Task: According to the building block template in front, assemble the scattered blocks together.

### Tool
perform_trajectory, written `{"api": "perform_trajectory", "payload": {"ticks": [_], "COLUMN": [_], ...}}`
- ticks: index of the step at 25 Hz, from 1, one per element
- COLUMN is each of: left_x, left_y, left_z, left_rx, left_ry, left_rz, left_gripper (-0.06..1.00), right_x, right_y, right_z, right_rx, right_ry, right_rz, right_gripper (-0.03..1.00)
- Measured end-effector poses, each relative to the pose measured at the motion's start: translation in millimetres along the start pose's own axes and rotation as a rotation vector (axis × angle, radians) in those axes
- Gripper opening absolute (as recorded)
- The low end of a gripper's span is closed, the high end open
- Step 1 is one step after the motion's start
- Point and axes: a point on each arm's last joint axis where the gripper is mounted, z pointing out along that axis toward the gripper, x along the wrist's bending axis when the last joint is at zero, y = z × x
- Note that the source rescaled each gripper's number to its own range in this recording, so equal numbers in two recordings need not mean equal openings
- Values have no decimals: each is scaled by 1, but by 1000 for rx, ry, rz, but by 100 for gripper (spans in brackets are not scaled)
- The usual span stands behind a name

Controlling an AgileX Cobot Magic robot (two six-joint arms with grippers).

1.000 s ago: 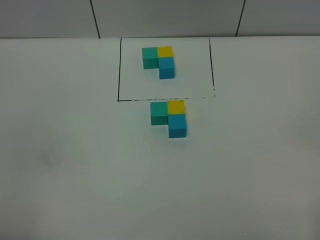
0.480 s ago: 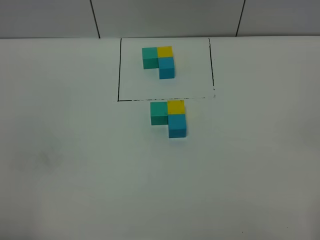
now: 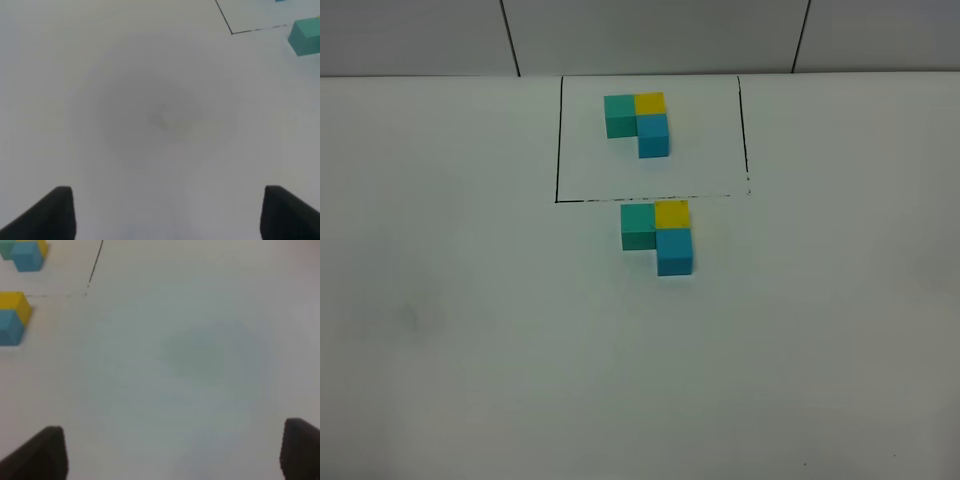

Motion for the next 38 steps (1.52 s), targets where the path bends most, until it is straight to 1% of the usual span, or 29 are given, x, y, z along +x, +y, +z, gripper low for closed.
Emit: {"api": "perform_trajectory", "payload": {"ticks": [38], "left_x": [0], "left_y": [0], "left_z": [0], "left_rx": [0], "left_ry": [0], "left_rz": [0], "left_gripper": [75], "right_x": [0], "right_y": [0], "right_z": [0], "right_rx": [0], "right_ry": [0], "right_rz": [-1], "right_gripper": [73]}}
